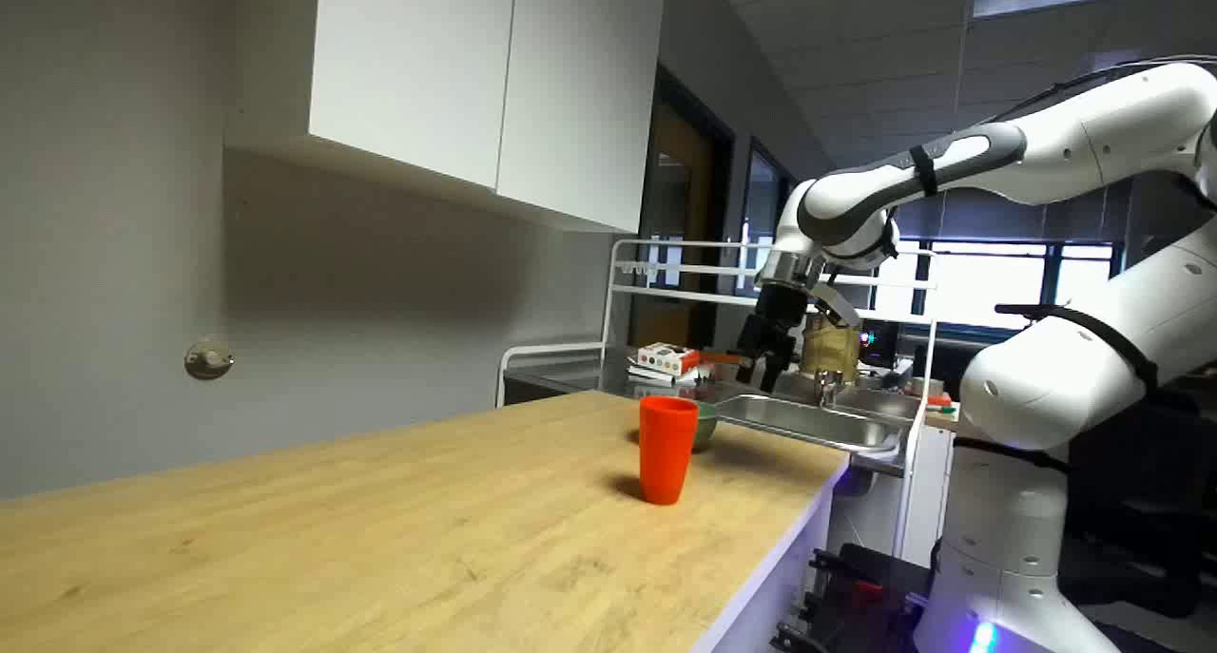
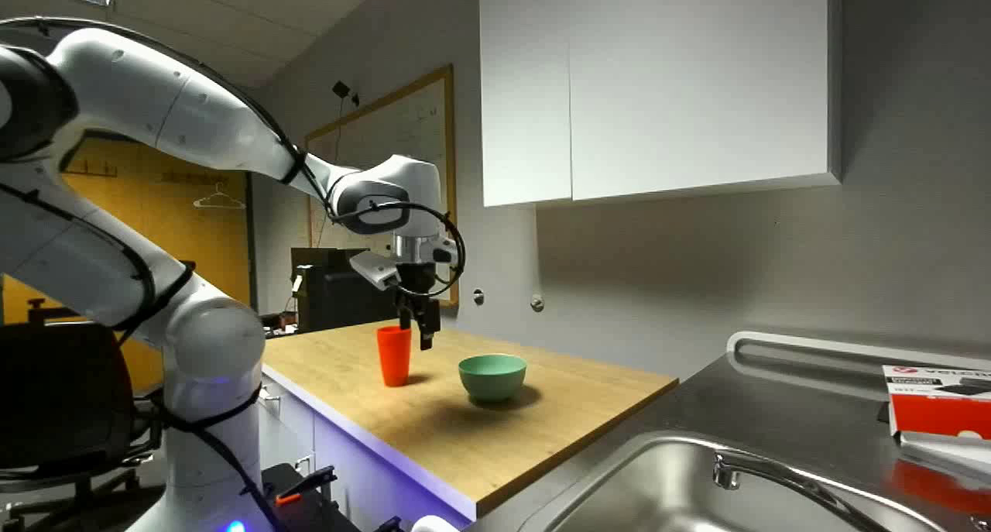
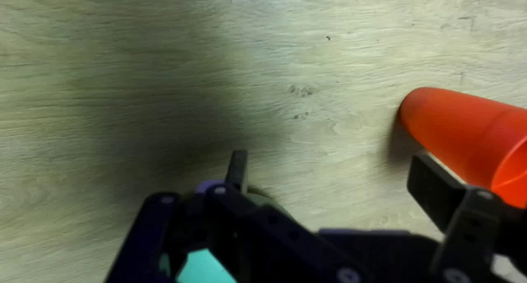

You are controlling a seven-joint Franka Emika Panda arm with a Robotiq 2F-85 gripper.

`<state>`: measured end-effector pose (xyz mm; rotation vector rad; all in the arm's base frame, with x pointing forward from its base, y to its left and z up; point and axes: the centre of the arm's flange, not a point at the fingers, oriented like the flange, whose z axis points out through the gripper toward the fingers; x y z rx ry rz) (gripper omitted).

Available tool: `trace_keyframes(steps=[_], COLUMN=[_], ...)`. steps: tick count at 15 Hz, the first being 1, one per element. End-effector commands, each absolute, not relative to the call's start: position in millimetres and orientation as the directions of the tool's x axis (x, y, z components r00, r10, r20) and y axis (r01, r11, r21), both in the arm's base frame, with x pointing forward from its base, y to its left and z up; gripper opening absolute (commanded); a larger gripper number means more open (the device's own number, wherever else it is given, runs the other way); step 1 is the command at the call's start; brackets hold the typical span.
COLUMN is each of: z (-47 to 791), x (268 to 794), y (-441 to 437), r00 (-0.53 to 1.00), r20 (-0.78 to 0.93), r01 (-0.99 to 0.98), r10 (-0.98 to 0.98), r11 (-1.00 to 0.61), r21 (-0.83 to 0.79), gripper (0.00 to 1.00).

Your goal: Pour the contents in the orange cup into the mint green bowl

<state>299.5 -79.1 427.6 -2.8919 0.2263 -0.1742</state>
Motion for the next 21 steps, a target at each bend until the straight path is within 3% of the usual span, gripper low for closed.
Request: trace_keyframes(steps=[1,21], z=[427.6,439.4], x=[299.5,315.5], y=[-79.1,-50.1], r00=[0.981,0.98], r20=[0.099,0.136], r01=[-0.139,-0.109], r10=[-0.167,-0.145], r11=[-0.96,-0.963], r21=[-0.241,-0.246], gripper=[1.0,1.0])
